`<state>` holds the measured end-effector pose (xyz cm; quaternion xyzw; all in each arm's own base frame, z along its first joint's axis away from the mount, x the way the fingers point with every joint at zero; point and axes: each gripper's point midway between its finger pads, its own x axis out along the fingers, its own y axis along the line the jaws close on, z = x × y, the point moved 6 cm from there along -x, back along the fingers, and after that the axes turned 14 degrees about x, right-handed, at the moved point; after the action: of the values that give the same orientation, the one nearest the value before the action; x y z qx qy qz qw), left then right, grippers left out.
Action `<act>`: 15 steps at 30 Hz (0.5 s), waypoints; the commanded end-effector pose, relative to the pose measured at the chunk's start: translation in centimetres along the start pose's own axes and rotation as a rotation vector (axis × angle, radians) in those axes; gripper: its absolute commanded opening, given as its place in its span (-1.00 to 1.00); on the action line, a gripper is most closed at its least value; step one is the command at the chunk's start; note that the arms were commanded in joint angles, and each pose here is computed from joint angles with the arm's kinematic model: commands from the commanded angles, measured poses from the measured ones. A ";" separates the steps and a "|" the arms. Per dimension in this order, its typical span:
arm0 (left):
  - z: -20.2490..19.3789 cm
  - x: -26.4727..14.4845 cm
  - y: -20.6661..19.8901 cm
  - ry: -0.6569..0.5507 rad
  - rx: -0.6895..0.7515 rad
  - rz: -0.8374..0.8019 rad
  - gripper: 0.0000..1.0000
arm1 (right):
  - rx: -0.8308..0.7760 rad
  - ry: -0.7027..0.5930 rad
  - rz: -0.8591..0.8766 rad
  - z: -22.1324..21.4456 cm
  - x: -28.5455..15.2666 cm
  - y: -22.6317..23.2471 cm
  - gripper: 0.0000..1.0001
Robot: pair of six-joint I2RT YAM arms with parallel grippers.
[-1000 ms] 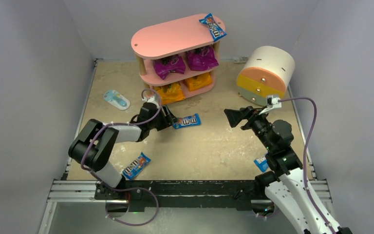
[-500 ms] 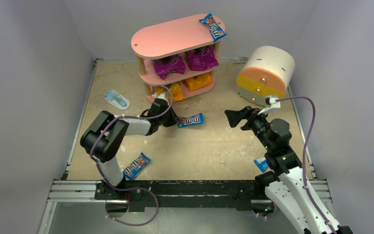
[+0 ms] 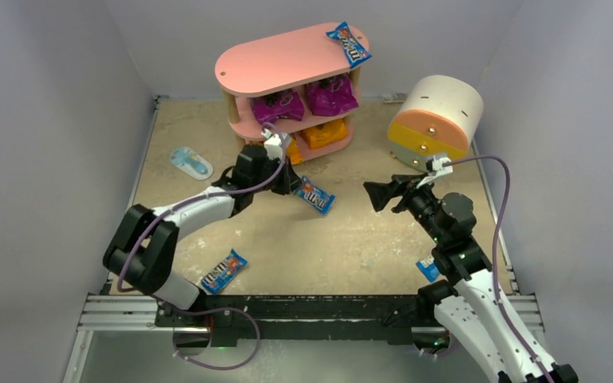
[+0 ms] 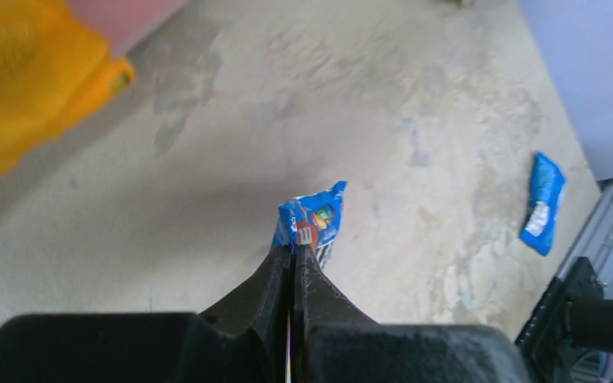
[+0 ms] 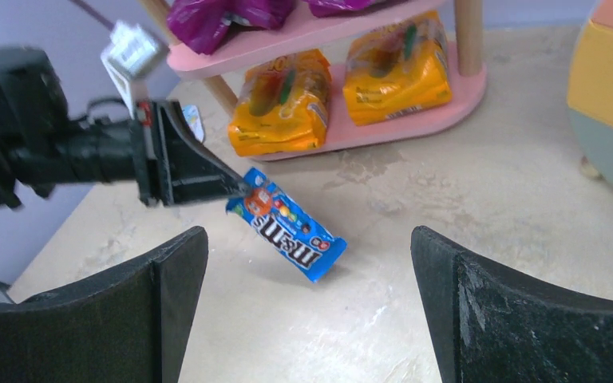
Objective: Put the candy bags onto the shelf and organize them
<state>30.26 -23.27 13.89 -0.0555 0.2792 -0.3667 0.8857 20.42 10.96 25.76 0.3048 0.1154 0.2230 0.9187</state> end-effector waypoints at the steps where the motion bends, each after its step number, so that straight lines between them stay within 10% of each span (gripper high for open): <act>1: 5.9 -2.9 -2.0 -0.025 0.074 -0.024 -1.00 | -0.153 -0.027 0.211 0.8 1.0 2.0 0.96; 15: 13.4 -10.4 -6.8 -0.046 -0.267 -0.259 -1.00 | -1.362 -0.368 0.519 2.5 5.4 7.7 0.96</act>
<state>29.12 -22.59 26.52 -0.1697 0.3082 -0.3973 0.8476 23.11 17.66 26.45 -0.0883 -0.0723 0.4311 0.8951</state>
